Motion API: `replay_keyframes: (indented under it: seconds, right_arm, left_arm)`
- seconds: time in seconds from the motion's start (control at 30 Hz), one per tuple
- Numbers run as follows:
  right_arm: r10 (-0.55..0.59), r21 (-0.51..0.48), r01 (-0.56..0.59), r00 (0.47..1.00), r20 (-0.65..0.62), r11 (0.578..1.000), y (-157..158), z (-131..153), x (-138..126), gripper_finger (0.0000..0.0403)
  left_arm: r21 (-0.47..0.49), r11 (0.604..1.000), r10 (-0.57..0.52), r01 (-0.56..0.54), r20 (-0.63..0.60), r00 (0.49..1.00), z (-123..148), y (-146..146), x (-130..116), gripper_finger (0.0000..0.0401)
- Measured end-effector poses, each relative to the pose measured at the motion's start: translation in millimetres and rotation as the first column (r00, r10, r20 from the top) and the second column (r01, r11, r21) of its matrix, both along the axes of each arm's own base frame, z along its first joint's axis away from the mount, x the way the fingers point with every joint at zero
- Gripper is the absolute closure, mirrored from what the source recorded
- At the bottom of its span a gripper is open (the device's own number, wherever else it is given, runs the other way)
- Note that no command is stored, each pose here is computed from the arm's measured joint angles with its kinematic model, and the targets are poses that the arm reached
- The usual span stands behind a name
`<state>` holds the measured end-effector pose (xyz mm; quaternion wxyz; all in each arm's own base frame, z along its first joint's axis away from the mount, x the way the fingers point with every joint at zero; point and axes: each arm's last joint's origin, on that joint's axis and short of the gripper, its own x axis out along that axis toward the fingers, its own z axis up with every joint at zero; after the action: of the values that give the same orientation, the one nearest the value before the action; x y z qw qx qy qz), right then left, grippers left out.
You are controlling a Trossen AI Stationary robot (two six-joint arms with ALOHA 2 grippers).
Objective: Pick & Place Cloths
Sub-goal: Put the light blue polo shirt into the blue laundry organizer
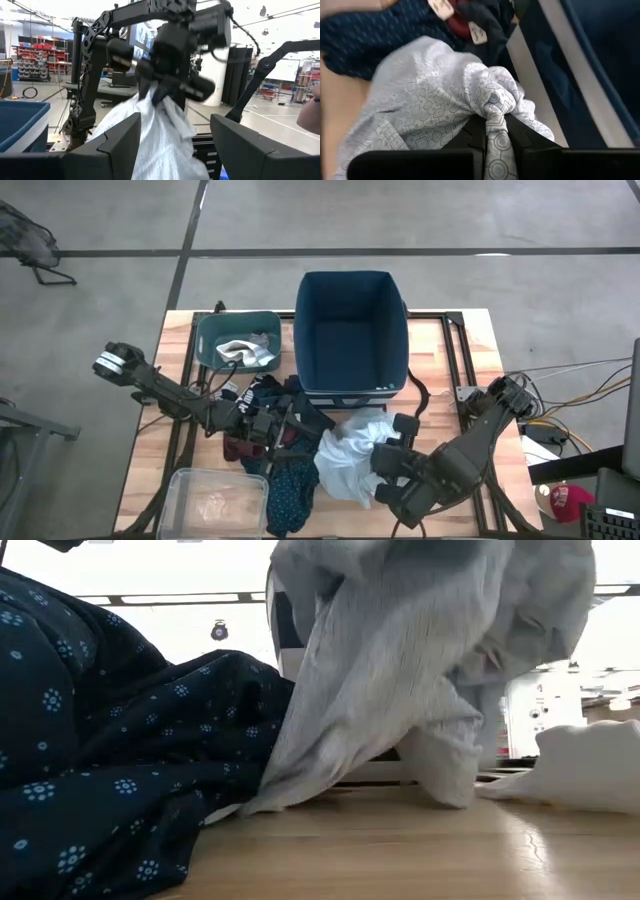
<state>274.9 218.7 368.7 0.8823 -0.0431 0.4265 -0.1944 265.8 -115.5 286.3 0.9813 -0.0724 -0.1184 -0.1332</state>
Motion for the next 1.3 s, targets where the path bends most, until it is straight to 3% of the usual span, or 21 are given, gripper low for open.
replay_keyframes:
  seconds: [0.4, 0.67, 1.03, 1.3]
  right_arm:
    - [-0.016, 0.063, -0.002, 0.961, 0.275, 0.998, -26.2, 87.8, -25.4, 0.0384]
    - [-0.082, 0.034, 0.075, 0.876, 0.476, 0.997, -60.9, 128.6, -56.8, 0.0384]
    - [-0.160, -0.083, 0.279, 0.740, 0.653, 0.957, -98.5, 159.7, -89.8, 0.0382]
    - [-0.234, -0.066, 0.387, 0.677, 0.697, 0.920, -116.2, 167.4, -88.3, 0.0381]
  left_arm:
    - [0.006, 1.000, 0.002, -0.002, 0.004, 1.000, 0.2, 0.0, -0.1, 0.0158]
    - [0.006, 1.000, 0.002, -0.002, 0.004, 1.000, 0.2, 0.1, 0.0, 0.0158]
    - [0.006, 1.000, 0.002, -0.002, 0.004, 1.000, 0.2, 0.1, 0.0, 0.0158]
    - [0.006, 1.000, 0.002, -0.002, 0.004, 1.000, 0.2, 0.0, -0.1, 0.0158]
